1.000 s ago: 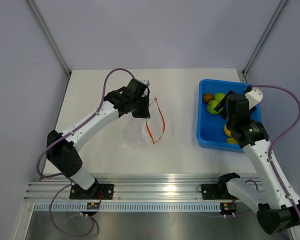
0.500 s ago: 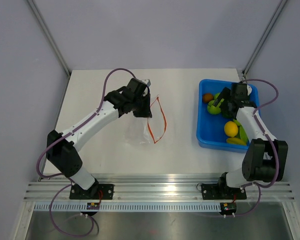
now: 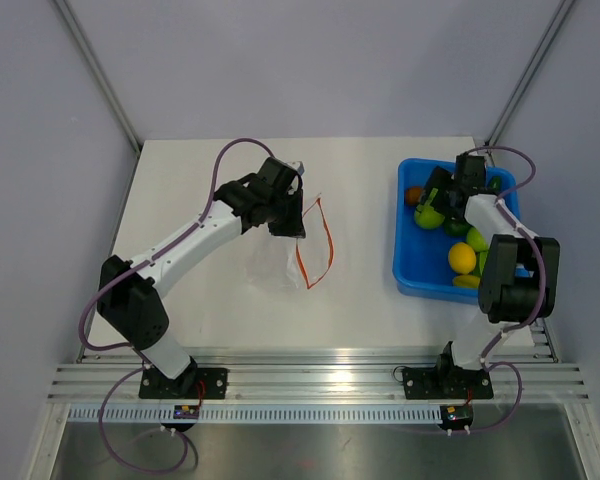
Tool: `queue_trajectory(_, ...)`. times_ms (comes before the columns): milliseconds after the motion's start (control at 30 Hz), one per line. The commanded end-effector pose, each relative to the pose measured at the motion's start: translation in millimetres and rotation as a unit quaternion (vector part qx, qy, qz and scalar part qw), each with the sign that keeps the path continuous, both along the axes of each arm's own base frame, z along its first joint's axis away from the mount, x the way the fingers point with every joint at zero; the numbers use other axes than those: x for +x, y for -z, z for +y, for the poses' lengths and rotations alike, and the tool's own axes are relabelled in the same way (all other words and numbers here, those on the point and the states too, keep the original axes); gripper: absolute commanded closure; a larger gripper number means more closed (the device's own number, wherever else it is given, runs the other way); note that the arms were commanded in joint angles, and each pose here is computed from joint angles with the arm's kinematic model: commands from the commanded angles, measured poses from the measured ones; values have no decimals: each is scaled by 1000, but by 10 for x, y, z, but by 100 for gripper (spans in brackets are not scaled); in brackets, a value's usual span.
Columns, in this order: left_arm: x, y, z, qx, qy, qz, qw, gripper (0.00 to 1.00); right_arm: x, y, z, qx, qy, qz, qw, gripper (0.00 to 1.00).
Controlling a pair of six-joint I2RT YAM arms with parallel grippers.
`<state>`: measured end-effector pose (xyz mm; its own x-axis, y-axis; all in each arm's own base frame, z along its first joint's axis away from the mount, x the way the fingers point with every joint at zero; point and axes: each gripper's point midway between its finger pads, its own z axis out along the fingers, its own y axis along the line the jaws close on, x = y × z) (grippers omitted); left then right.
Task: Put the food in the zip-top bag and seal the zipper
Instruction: Pick up the fake fruit from the bin.
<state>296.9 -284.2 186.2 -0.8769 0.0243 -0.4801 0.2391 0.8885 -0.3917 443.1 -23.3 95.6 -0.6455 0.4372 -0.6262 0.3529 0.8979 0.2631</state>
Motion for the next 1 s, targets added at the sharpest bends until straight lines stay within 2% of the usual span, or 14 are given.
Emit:
queue_trajectory(0,79,-181,-101,-22,11,-23,999,100,175,-76,37,3,-28,-24,999,5)
queue_trajectory(433,64,-165,-70,-17,7,-20,1000,100,187,280,29,10,-20,12,1000,4)
queue_trajectory(533,52,-173,-69,-19,7,-20,1000,100,186,255,19,9,-14,3,1000,17)
queue_trajectory(567,48,-168,-69,-19,8,-19,1000,100,167,254,8,9,-10,4,1000,26)
queue_trajectory(800,44,-171,-81,-23,8,-19,1000,100,21,-43,-6,8,11,-22,1000,55)
queue_trajectory(967,41,-221,-117,-30,12,-23,999,100,-166,-280,-3,9,19,-43,999,61)
